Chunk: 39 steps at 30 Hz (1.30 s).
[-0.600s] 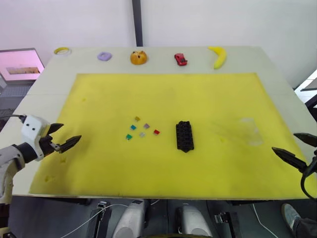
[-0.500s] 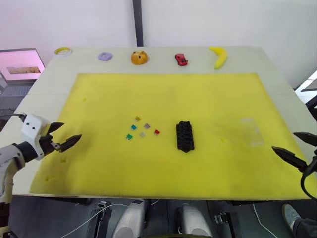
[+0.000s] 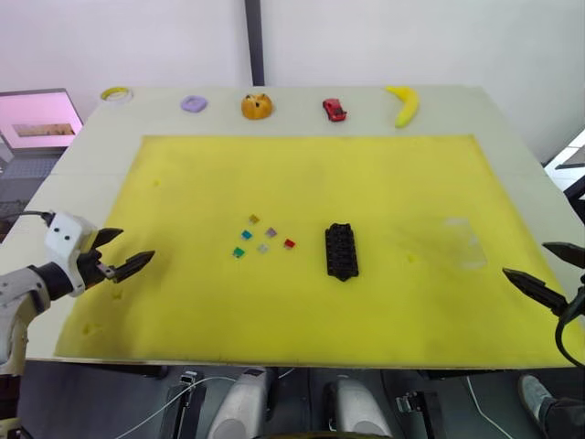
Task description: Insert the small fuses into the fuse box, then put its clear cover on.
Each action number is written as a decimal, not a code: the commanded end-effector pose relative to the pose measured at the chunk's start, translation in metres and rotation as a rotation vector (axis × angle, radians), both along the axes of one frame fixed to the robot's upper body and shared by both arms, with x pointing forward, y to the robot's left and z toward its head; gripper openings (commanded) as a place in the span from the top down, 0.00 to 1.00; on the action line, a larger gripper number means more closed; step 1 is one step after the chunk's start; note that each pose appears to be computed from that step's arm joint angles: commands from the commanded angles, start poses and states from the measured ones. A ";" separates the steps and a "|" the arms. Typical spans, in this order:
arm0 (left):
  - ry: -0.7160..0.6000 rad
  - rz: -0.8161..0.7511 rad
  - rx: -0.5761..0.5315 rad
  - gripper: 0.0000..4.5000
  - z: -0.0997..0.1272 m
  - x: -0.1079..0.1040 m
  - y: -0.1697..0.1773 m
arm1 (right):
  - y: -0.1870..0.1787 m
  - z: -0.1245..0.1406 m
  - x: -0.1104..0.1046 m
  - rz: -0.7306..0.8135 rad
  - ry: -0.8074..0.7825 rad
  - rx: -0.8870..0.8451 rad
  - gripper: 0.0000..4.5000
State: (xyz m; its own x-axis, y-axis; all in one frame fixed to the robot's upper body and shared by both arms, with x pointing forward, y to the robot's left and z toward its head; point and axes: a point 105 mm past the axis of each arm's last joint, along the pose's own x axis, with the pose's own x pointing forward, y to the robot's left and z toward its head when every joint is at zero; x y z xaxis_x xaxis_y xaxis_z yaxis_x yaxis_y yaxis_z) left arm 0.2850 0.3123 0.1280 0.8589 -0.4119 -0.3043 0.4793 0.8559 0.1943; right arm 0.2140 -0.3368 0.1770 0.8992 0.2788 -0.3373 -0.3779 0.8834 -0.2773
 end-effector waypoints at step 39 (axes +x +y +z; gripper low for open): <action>0.225 -0.106 -0.567 0.00 0.014 -0.043 -0.099 | 0.151 0.028 0.009 0.493 -0.102 0.115 0.01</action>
